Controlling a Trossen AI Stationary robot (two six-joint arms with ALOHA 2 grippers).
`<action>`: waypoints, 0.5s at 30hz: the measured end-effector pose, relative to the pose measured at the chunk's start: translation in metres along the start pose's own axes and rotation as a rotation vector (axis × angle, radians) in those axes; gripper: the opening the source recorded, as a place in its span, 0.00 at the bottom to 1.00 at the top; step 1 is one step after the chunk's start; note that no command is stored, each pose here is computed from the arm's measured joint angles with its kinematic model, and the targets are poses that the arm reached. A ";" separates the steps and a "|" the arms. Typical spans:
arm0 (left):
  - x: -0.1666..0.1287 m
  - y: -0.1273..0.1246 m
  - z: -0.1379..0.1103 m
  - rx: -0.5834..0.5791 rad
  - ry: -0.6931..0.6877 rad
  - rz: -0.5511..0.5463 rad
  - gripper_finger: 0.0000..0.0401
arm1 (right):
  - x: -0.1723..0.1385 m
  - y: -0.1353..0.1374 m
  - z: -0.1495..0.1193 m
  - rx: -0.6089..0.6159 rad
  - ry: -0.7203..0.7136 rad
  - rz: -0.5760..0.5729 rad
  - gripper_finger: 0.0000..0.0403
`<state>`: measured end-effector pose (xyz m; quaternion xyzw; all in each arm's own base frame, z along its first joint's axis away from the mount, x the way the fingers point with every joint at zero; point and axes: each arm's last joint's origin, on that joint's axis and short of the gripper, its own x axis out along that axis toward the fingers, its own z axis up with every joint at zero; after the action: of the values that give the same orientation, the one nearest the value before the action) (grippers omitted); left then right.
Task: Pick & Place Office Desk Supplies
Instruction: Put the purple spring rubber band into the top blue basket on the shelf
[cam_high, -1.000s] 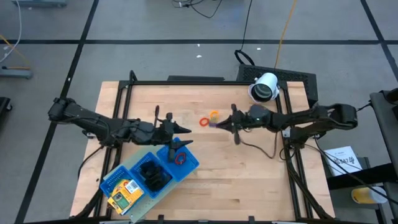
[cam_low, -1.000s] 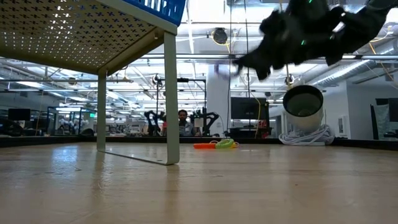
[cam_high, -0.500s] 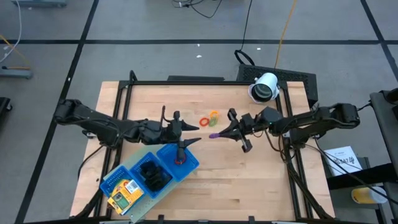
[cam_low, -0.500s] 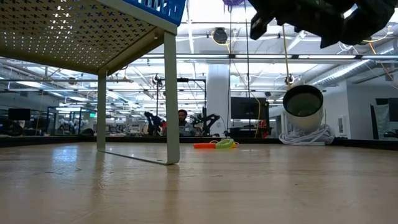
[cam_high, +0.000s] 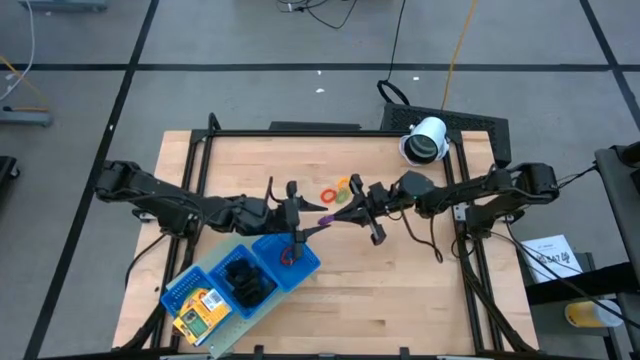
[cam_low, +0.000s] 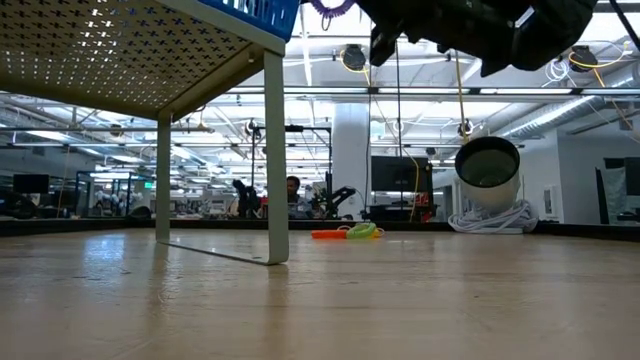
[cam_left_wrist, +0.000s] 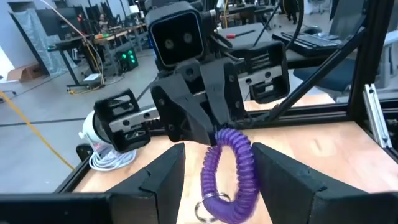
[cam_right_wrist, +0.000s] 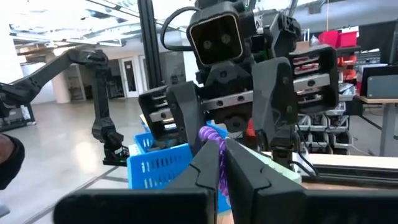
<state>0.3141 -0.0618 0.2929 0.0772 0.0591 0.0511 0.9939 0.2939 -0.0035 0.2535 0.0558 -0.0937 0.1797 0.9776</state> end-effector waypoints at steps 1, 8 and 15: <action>0.000 0.000 0.000 0.000 0.000 0.000 0.49 | 0.000 0.000 0.000 -0.001 -0.003 0.000 0.01; 0.000 0.000 0.000 0.015 0.003 -0.005 0.38 | 0.000 0.000 0.001 -0.020 -0.008 0.002 0.02; 0.000 -0.001 0.000 0.026 0.001 -0.029 0.05 | 0.000 0.000 0.001 -0.023 -0.008 0.001 0.02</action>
<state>0.3141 -0.0626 0.2924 0.0893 0.0614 0.0359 0.9935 0.2937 -0.0037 0.2547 0.0453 -0.0996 0.1788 0.9778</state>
